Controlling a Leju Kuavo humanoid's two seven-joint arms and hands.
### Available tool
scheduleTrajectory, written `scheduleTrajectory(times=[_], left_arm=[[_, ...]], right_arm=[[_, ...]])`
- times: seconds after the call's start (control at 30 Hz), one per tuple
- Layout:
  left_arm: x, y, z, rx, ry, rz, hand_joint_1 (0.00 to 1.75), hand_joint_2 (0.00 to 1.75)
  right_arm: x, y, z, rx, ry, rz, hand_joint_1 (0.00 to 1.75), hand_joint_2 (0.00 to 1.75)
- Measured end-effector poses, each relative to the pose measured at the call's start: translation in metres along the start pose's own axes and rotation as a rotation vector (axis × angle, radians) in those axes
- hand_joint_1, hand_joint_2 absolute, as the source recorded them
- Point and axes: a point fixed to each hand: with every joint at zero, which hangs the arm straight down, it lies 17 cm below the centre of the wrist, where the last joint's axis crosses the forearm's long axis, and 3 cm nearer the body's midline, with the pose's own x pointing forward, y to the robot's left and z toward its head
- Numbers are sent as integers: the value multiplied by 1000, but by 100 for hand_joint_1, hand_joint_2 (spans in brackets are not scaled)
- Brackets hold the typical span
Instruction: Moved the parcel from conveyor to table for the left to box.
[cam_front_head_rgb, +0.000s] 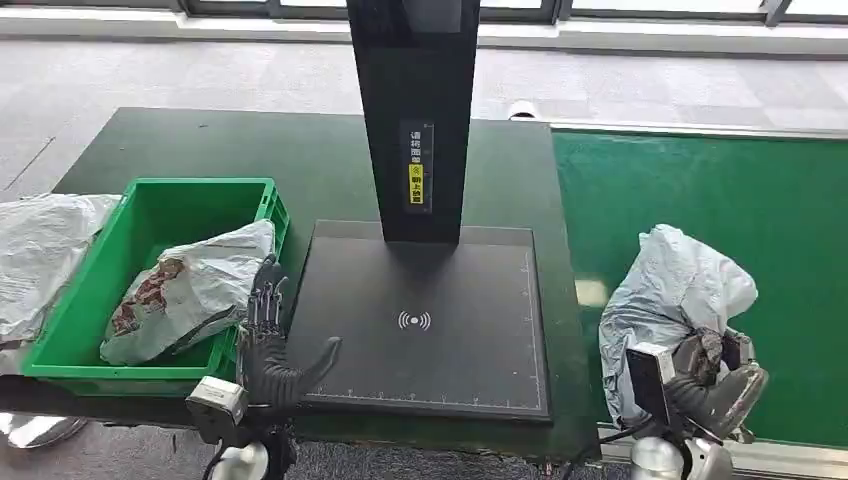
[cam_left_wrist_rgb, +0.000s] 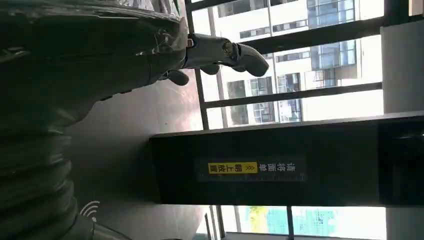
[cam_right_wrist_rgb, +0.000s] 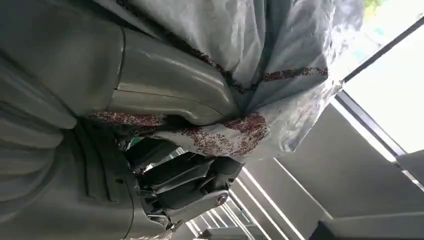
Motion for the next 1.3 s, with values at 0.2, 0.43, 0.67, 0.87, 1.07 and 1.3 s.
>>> scheduleTrajectory(times=[0.2, 0.43, 0.67, 0.87, 1.07, 1.3], left_arm=[[-1, 0, 0, -1, 2, 0, 0, 175], [-1, 0, 0, -1, 3, 0, 0, 175], [-6, -1, 2, -4, 14, 3, 0, 175], [-10, -3, 4, -7, 27, 10, 0, 175], [-14, -9, 4, -15, 36, 14, 0, 175], [-16, -12, 5, -20, 41, 13, 0, 175]], right_arm=[[7, -15, -10, -43, -25, 8, 175, 175], [8, -20, -13, -57, -33, 12, 175, 175], [21, -50, -28, -171, -33, -72, 175, 175], [53, -52, -39, -187, -106, -113, 175, 175], [113, 51, -12, 73, -179, -234, 175, 175], [180, 169, 67, 533, -169, -501, 175, 175]])
